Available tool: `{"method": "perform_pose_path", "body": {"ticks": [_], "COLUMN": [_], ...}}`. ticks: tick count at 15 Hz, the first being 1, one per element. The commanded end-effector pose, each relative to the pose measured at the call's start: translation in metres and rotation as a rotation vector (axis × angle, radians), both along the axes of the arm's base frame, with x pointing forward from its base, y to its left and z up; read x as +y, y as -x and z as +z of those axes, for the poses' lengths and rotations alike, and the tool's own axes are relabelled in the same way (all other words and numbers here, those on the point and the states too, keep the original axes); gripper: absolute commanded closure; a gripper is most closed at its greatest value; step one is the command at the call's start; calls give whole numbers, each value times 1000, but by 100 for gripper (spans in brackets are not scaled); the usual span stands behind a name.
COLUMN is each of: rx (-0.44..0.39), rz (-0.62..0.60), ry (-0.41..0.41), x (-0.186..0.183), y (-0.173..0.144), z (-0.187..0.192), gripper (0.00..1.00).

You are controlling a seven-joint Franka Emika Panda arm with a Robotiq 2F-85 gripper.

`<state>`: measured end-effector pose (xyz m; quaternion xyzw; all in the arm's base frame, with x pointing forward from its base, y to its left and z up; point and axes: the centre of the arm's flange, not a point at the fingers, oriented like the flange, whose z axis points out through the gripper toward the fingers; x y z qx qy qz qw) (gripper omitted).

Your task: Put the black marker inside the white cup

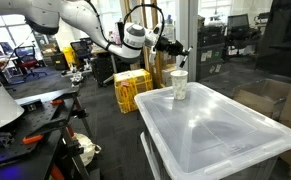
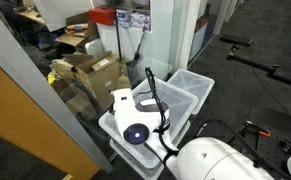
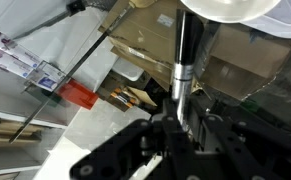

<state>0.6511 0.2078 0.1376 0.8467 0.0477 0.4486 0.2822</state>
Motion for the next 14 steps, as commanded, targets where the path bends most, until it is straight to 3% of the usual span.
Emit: {"method": "perform_pose_path", "body": {"ticks": [1, 14], "rx": [-21, -76], "rz": [15, 75], "ry": [3, -52], "x": [-2, -13], "y": [17, 28], "z": [1, -6], "gripper": [95, 95]}}
